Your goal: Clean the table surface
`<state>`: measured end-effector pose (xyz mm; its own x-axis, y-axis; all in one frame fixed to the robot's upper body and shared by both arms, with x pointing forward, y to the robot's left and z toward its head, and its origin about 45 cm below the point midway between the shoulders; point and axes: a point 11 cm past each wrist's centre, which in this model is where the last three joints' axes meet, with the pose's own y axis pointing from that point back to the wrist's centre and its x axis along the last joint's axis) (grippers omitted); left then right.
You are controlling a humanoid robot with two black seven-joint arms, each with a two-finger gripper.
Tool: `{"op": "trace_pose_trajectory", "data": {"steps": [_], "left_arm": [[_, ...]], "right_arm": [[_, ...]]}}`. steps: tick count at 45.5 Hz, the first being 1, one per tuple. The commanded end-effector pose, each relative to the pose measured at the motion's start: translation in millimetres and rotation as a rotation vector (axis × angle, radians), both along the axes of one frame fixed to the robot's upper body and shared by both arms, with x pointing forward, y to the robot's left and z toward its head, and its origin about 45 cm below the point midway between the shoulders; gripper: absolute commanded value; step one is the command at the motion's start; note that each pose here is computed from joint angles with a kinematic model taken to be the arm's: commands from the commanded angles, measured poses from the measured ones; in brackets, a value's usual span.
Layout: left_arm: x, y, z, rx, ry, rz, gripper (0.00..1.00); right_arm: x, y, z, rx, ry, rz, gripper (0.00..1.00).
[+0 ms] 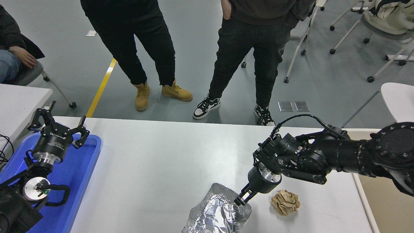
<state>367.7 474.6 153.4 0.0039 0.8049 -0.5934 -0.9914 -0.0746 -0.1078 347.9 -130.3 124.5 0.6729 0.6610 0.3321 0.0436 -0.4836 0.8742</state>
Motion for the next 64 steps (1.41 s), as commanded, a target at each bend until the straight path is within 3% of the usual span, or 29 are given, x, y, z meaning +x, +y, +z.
{"op": "trace_pose_trajectory", "data": {"steps": [1,42,64], "left_arm": [[0.0,0.0,0.0,0.0,0.0,0.0,1.0],[0.0,0.0,0.0,0.0,0.0,0.0,1.0],[0.0,0.0,0.0,0.0,0.0,0.0,1.0]], "right_arm": [[20.2,-9.7,30.4,0.038,-0.04,-0.027,0.0],[54.0,-96.1,230.6,0.051,-0.139,-0.224,0.0],[53.4,-114.8,263.8,0.039,-0.173,-0.268,0.0]]}}
